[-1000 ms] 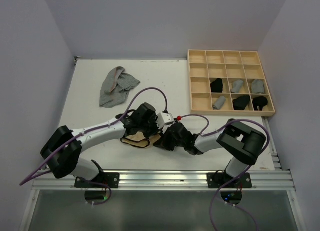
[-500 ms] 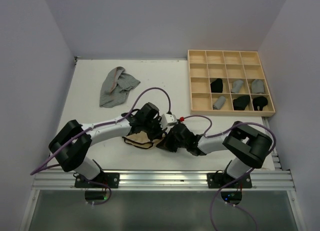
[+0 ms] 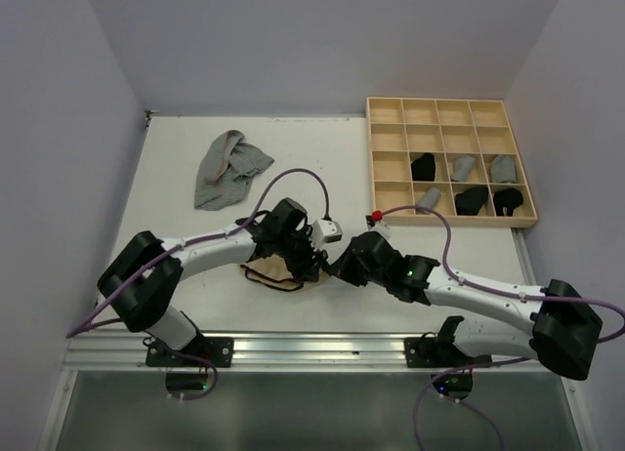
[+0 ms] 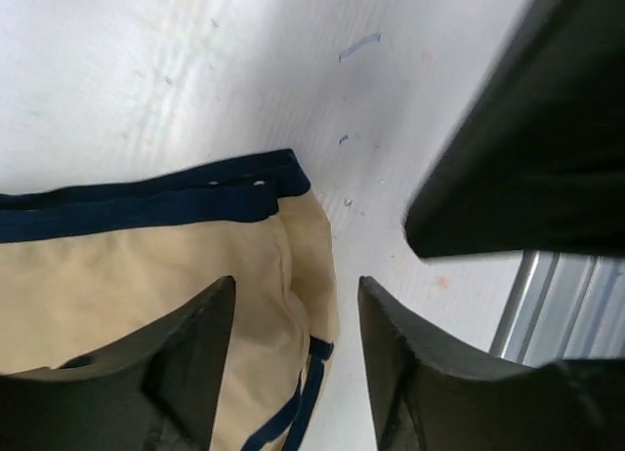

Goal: Roll the underwear
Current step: Fold the underwear

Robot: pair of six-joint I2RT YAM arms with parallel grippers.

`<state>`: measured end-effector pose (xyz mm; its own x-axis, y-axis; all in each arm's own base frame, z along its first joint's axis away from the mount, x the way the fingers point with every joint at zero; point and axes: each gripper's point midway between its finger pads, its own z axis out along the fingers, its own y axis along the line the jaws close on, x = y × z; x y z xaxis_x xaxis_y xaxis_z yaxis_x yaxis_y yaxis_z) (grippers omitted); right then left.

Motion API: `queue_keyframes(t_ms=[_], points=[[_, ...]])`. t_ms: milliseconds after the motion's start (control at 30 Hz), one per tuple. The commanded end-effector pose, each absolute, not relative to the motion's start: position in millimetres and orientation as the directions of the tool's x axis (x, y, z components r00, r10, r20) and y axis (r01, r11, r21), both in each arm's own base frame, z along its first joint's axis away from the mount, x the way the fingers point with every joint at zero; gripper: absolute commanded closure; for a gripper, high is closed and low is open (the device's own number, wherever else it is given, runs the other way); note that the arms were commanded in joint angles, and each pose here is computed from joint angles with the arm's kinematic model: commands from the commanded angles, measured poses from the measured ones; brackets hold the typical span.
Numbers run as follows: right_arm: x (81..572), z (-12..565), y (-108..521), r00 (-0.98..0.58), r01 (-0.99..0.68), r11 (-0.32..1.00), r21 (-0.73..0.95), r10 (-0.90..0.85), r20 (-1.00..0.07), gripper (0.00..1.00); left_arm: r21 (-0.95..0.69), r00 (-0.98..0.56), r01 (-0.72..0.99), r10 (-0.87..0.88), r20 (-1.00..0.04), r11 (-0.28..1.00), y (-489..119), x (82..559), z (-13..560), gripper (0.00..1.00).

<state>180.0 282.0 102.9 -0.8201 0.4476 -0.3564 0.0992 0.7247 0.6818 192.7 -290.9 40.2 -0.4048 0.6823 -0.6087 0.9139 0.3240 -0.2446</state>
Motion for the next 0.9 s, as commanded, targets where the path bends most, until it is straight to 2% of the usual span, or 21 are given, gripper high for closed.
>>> queue_keyframes(t_ms=[0, 133, 167, 233, 300, 367, 500, 567, 700, 867], points=[[187.5, 88.2, 264.4, -0.808, 0.109, 0.812, 0.573, 0.408, -0.425, 1.0, -0.214, -0.357, 0.926, 0.543, -0.76, 0.31, -297.3, 212.1, 106.9, 0.41], [191.1, 86.7, 272.3, -0.816, 0.098, 0.816, 0.57, 0.394, -0.424, 1.0, -0.158, -0.321, 0.919, 0.455, -0.831, 0.361, -272.6, 227.0, 155.5, 0.39], [195.1, 90.9, 275.7, -0.81, 0.094, 0.812, 0.576, 0.399, -0.43, 0.99, -0.14, -0.336, 0.9, 0.451, -0.827, 0.414, -258.7, 236.3, 156.5, 0.38], [199.6, 87.2, 280.2, -0.814, 0.092, 0.82, 0.566, 0.389, -0.431, 0.91, -0.102, -0.327, 0.888, 0.461, -0.825, 0.447, -243.1, 240.6, 157.5, 0.35], [206.5, 86.8, 289.8, -0.819, 0.089, 0.824, 0.56, 0.38, -0.43, 0.87, -0.108, -0.373, 0.854, 0.453, -0.81, 0.51, -215.7, 247.7, 153.1, 0.31], [215.0, 88.9, 299.1, -0.82, 0.082, 0.82, 0.567, 0.379, -0.429, 0.78, -0.11, -0.42, 0.819, 0.458, -0.784, 0.563, -181.9, 257.7, 142.6, 0.29], [224.6, 78.5, 315.1, -0.844, 0.087, 0.808, 0.582, 0.37, -0.388, 0.73, -0.097, -0.455, 0.783, 0.458, -0.764, 0.615, -135.4, 265.6, 126.3, 0.25], [230.1, 72.1, 320.2, -0.851, 0.091, 0.808, 0.582, 0.366, -0.376, 0.74, -0.113, -0.462, 0.78, 0.445, -0.767, 0.615, -122.9, 267.0, 124.4, 0.25], [226.2, 71.7, 327.1, -0.865, 0.089, 0.789, 0.608, 0.364, -0.345, 0.89, -0.139, -0.425, 0.821, 0.429, -0.797, 0.554, -134.0, 265.5, 133.1, 0.32], [223.1, 64.9, 304.9, -0.845, 0.161, 0.753, 0.638, 0.439, -0.305, 0.99, -0.043, -0.309, 0.87, 0.476, -0.823, 0.491, -167.7, 261.2, 134.5, 0.36]])
